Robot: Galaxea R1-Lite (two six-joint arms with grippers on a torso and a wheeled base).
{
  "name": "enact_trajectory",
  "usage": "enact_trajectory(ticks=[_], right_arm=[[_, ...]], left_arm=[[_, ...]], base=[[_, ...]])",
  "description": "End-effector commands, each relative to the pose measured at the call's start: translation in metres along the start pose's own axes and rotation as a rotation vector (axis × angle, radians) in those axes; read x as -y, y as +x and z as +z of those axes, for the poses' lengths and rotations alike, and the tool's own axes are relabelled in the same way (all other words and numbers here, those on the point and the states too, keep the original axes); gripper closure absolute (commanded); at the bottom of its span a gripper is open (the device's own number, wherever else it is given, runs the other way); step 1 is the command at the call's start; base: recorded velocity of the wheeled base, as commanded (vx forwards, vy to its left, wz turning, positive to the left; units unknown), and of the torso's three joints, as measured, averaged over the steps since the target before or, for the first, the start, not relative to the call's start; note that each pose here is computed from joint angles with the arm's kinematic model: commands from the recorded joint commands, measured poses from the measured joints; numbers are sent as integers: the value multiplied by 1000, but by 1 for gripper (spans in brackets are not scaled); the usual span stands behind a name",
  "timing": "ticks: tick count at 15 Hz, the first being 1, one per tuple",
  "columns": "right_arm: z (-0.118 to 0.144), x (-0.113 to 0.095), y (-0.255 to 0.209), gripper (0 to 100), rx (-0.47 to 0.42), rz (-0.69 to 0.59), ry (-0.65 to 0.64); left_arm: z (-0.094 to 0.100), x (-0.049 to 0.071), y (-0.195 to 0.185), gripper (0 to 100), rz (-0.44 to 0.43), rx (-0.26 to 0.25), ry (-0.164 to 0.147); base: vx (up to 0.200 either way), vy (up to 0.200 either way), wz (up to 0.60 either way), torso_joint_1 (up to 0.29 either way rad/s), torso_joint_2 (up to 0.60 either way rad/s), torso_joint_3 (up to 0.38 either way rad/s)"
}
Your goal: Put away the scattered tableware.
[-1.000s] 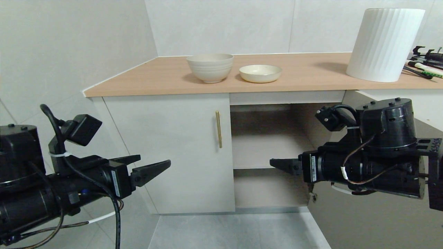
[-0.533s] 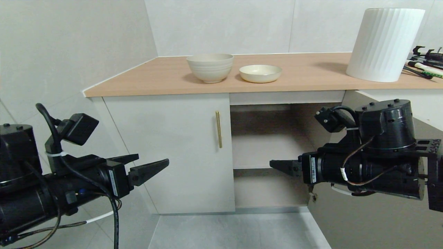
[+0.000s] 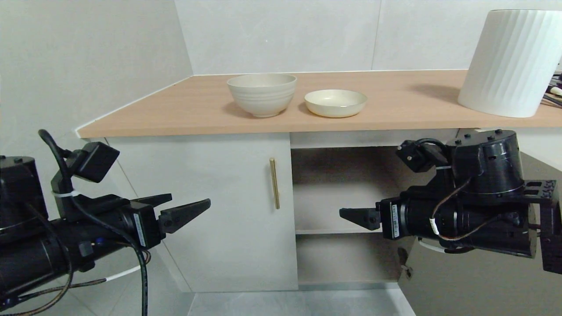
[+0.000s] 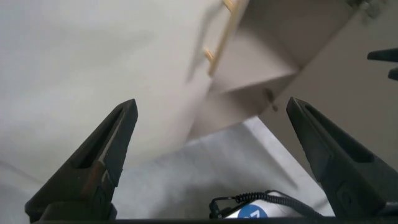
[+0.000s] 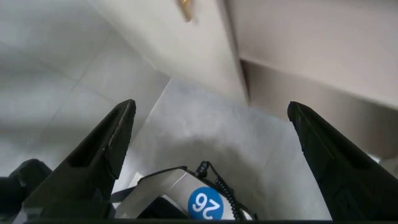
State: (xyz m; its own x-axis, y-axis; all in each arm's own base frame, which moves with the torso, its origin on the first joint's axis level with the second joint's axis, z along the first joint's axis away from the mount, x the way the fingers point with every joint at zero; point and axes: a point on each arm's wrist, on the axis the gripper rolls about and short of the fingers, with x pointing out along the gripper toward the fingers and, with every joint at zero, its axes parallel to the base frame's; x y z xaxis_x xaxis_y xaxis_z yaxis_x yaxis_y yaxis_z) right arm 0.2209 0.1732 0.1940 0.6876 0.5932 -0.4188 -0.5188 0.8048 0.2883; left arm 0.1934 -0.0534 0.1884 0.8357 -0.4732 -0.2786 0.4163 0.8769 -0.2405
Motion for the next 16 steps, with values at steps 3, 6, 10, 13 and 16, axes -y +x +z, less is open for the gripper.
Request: enact_trajectory(ticks=[3,6,10,13,16], right_arm=[[-1,-2,-1,0,-3,8,-1],[-8,0,-3,0,-9,13,1],[-12,1,-1,0,19,25,-10],[-12,1,-3,0,22,27,-16],[-12,-5,-6,0,29,45,-25]], left_arm=[[-1,-1,1,0,2,-4,-2],[-1,0,0,0,3,-1,-2],[-1,0,0,0,3,-3,-2],[0,0,0,0,1,0,-2],[0,0,-1,0,1,6,1]], base=[[200,0,0,2,2,4],[0,0,0,0,0,0],[0,0,0,0,0,0],[0,0,0,0,0,0],[0,0,0,0,0,0]])
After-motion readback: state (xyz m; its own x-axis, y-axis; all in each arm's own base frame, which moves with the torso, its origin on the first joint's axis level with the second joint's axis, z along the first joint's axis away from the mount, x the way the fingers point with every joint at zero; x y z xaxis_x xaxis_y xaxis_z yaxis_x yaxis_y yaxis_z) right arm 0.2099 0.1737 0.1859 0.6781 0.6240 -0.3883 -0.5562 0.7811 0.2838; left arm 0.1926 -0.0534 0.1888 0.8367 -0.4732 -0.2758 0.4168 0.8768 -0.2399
